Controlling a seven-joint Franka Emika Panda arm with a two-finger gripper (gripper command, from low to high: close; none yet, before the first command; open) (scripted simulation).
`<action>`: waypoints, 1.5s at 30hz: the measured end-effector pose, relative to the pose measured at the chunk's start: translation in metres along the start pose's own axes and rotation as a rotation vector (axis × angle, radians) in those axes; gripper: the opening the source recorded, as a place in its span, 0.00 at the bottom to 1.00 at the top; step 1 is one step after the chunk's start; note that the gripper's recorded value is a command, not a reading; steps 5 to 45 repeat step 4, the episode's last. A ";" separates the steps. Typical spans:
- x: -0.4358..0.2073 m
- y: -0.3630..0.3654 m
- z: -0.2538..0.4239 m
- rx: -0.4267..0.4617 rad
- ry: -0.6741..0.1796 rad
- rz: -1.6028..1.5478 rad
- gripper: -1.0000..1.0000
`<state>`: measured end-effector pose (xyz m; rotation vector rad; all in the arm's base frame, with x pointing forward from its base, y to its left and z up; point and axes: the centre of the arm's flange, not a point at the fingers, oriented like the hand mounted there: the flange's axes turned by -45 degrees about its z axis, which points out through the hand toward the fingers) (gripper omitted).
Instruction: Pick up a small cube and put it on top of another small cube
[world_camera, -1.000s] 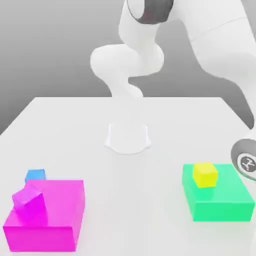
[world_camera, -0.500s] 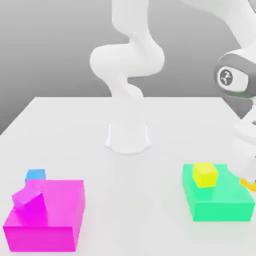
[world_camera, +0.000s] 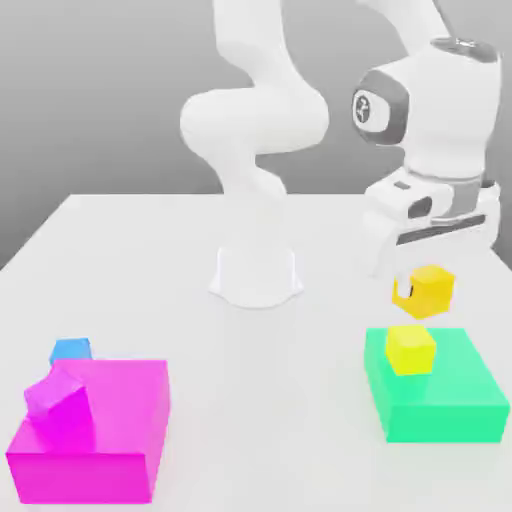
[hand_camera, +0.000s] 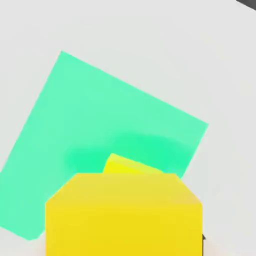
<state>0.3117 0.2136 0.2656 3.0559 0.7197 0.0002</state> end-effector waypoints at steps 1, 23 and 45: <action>-0.001 0.000 0.009 0.001 0.000 -0.001 1.00; -0.001 0.000 0.009 0.001 0.000 -0.001 1.00; -0.001 0.000 0.009 0.001 0.000 -0.001 1.00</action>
